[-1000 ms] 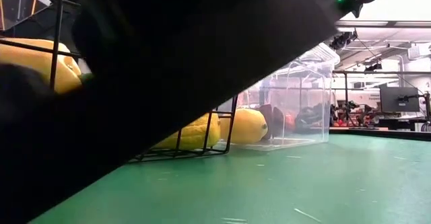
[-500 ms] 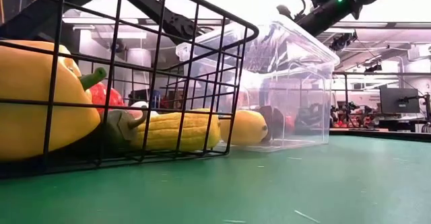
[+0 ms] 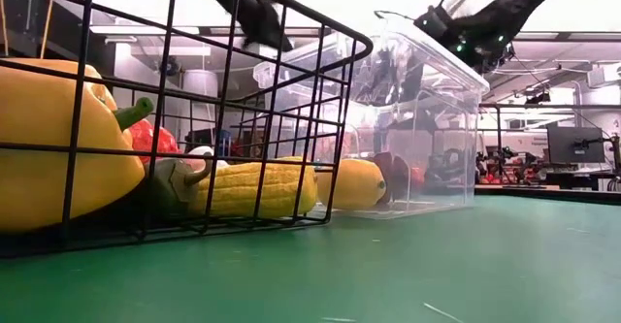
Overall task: Sort produce into baskets
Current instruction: Put the top lemon into the transparent bin
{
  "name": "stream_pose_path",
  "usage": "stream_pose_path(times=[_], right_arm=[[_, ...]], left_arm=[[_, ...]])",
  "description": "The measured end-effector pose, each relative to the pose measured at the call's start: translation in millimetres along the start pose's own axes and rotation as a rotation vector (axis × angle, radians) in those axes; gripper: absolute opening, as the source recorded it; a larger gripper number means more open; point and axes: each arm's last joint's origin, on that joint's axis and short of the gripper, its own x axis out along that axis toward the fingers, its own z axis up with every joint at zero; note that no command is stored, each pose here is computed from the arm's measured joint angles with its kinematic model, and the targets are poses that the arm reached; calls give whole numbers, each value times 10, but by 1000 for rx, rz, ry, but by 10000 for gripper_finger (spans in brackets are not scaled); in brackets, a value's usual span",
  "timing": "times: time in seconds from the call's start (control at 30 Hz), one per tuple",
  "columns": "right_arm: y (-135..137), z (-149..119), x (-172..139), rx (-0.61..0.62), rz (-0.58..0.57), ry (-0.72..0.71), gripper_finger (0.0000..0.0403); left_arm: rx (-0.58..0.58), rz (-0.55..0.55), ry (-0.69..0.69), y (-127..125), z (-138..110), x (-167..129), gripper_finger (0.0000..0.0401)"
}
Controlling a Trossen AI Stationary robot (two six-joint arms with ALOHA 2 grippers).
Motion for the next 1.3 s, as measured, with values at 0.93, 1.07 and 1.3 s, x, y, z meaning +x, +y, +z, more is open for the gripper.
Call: stream_pose_path(times=[0.93, 1.07, 1.3], right_arm=[[122, 412, 1142, -248, -510, 346, 340], [146, 385, 1289, -251, -557, 385, 324], [154, 245, 1401, -200, -632, 368, 322]], left_arm=[[-369, 94, -514, -344, -566, -1626, 0], [-369, 94, -510, -344, -569, -1623, 0], [-347, 95, -501, -345, -574, -1620, 0]])
